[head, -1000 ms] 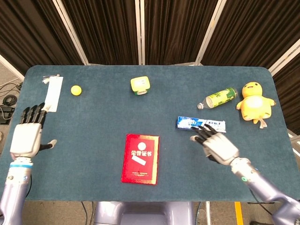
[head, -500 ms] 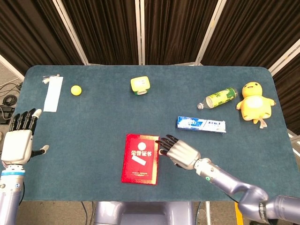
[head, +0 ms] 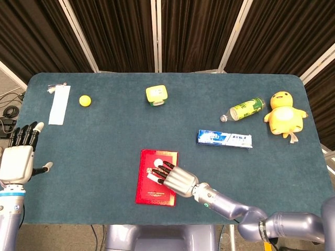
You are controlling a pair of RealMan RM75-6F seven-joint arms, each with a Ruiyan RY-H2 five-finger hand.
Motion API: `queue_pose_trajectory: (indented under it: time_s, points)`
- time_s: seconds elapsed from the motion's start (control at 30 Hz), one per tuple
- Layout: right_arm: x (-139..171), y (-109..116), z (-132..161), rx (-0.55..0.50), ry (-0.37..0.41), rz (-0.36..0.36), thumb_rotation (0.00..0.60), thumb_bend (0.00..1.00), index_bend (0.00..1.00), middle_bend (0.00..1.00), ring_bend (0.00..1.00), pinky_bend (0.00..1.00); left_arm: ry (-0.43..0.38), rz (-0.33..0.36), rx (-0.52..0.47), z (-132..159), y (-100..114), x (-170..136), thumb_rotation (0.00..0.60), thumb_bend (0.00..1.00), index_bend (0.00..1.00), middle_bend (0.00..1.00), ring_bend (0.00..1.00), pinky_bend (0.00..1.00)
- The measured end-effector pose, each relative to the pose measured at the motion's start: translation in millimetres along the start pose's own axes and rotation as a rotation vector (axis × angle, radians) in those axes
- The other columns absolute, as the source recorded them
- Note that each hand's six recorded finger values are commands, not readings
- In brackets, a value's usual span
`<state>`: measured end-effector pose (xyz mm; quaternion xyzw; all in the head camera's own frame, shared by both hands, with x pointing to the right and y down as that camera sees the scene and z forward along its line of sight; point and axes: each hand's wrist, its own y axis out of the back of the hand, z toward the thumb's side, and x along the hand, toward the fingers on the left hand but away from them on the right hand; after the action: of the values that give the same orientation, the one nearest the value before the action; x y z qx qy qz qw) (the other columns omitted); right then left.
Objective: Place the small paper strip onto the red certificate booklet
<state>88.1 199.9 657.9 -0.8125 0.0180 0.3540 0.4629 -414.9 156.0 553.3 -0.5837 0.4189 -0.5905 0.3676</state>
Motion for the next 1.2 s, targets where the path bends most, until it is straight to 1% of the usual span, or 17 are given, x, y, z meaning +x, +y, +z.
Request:
queue_pose_trajectory:
  time_s: [0.3,0.5,0.8,0.97,1.2]
  points:
    - [-12,-13,4,0.042,-0.027,0.018,0.6,0.95,0.3,0.0,0.0,0.0,-0.008,-0.003,0.0,-2,1,0,0.6,0.0,0.0,0.0,0.0,0.0]
    - [-14,-9,4,0.047,-0.042,0.008,0.6,0.96,0.31,0.0,0.0,0.0,-0.006,-0.004,-0.006,-4,1,2,0.6,0.0,0.0,0.0,0.0,0.0]
    - [-10,-18,2,0.095,-0.047,0.038,0.6,0.96,0.32,0.0,0.0,0.0,-0.01,-0.003,-0.01,-4,2,2,0.6,0.0,0.0,0.0,0.0,0.0]
    - [-7,-17,0,0.1,-0.052,0.04,0.6,0.96,0.33,0.0,0.0,0.0,-0.012,-0.006,-0.011,-4,2,3,0.6,0.0,0.0,0.0,0.0,0.0]
    - [-5,-24,-2,0.115,-0.056,0.054,0.6,0.96,0.33,0.0,0.0,0.0,-0.016,-0.006,-0.015,-3,2,2,0.6,0.0,0.0,0.0,0.0,0.0]
